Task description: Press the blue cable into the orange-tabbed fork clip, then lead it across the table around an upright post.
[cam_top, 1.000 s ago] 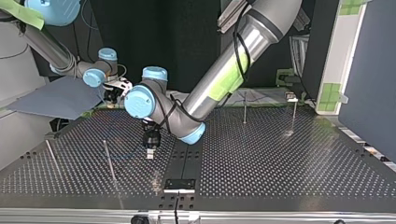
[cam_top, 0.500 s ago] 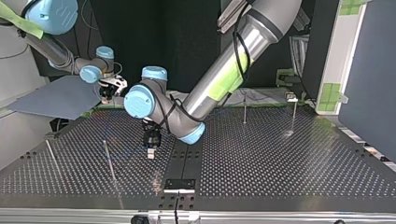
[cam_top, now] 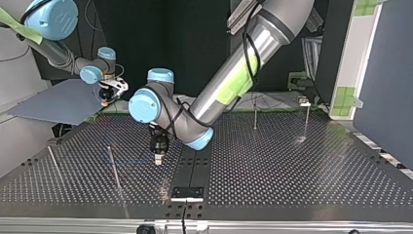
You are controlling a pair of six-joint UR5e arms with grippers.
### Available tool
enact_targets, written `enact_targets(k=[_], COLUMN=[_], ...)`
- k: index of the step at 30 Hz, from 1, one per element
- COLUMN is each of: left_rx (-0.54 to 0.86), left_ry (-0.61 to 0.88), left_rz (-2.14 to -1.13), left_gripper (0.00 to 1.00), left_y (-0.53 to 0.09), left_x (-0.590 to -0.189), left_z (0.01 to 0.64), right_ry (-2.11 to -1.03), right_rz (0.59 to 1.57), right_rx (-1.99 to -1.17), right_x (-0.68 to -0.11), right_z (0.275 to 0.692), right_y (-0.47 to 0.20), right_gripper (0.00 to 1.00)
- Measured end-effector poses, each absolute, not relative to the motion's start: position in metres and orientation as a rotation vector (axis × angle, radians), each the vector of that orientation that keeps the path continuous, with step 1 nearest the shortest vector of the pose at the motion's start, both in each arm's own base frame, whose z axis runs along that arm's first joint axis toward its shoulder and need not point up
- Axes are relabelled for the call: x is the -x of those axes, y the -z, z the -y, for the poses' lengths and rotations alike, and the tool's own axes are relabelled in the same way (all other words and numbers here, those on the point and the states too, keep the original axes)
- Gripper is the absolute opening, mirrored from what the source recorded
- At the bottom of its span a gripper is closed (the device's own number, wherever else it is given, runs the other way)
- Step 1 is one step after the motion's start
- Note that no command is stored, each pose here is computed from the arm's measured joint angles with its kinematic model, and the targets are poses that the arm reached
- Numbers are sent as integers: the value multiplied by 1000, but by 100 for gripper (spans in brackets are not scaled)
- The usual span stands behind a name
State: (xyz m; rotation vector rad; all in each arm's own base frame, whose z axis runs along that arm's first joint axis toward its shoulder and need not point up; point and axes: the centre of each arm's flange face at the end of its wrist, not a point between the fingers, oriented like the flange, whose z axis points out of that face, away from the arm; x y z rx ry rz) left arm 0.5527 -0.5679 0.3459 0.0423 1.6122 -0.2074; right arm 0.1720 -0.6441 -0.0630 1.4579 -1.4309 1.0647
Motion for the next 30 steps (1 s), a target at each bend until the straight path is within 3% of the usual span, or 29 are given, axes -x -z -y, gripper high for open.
enact_targets(k=[30], left_rx=[-26], left_ry=[189], left_rz=[-1628], left_gripper=[100], left_y=[-345], left_x=[-542], left_z=[572], right_ry=[-1072], right_rz=[1452], right_rx=[-1416], right_x=[-152], right_z=[646], right_y=[91], right_gripper=[0])
